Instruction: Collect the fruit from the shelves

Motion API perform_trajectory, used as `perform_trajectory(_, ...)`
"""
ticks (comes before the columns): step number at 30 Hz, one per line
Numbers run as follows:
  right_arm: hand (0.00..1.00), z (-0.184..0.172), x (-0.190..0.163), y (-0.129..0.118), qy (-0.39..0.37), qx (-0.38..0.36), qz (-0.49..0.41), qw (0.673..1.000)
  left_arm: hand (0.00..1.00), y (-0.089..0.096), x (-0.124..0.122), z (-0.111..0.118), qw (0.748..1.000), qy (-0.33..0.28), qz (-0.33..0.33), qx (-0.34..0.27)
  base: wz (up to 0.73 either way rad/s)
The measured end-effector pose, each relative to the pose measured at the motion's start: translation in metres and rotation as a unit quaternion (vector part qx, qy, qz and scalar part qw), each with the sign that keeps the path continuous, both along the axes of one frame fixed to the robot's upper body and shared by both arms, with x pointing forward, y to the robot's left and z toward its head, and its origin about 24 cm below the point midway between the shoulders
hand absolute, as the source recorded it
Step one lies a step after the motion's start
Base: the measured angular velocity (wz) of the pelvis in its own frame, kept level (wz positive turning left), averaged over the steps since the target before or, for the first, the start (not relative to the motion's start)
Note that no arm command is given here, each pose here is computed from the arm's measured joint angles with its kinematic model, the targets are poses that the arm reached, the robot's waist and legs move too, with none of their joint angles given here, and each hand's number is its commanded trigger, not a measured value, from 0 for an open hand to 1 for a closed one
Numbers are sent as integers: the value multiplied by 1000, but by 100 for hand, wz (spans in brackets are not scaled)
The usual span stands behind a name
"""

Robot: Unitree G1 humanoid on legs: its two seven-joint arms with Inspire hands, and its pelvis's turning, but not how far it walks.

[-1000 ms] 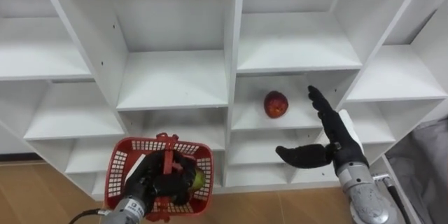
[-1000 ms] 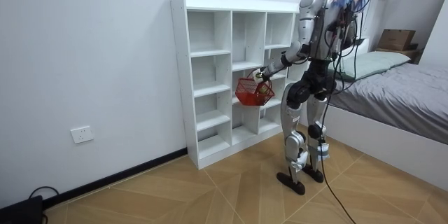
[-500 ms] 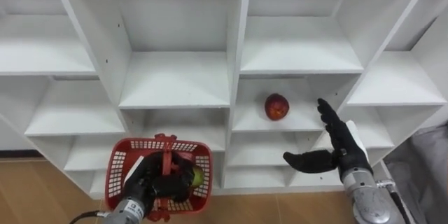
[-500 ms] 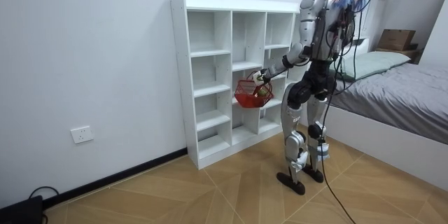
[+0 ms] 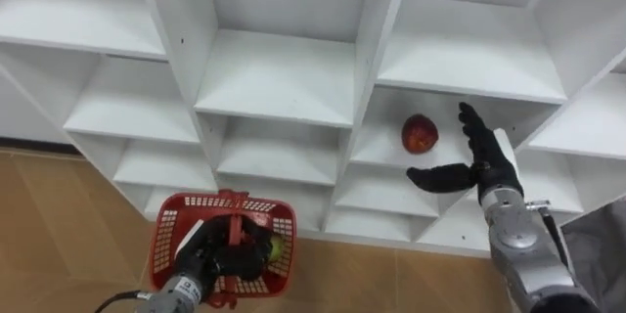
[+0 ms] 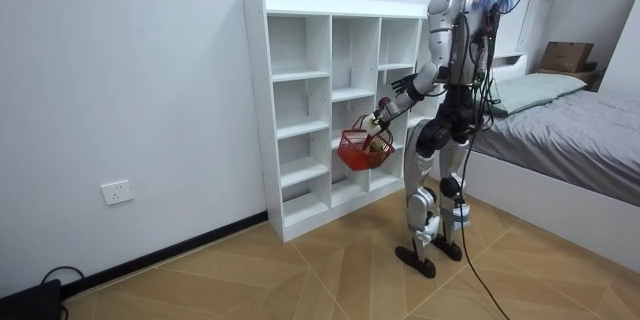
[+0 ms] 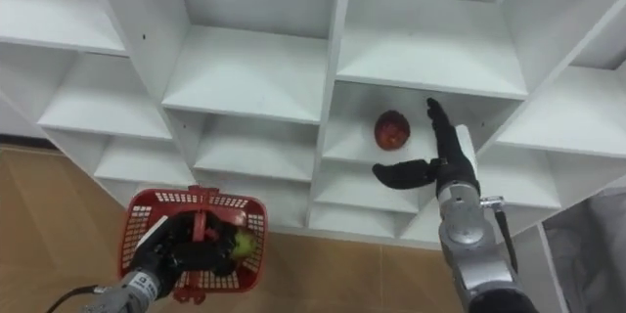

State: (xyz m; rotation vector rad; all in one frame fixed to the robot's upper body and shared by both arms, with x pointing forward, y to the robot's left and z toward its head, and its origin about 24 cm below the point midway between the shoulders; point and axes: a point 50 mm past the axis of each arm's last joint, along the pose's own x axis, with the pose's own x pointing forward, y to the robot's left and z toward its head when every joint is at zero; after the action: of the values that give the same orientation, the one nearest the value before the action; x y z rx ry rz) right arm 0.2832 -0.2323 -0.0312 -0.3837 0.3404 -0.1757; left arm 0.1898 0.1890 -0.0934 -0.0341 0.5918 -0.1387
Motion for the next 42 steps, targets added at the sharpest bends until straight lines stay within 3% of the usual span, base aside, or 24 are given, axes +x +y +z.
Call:
perform_trajectory(5, 0, 17, 13, -17, -18, -13, -17, 1000, 100, -1, 7, 2, 1000, -3, -3, 0, 0)
perform_trajectory(17, 0, 33, 29, -18, -48, -28, -40, 998, 100, 1, -8, -14, 998, 51, -18, 16, 2)
perform_trajectory(34, 0, 49, 42, -19, -67, -57, -47, 995, 100, -9, 16, -2, 998, 18, -55, 33, -2)
perform_trajectory(42, 0, 80, 61, -21, -109, -73, -58, 990, 100, -7, 19, -4, 997, 38, -54, 39, -4)
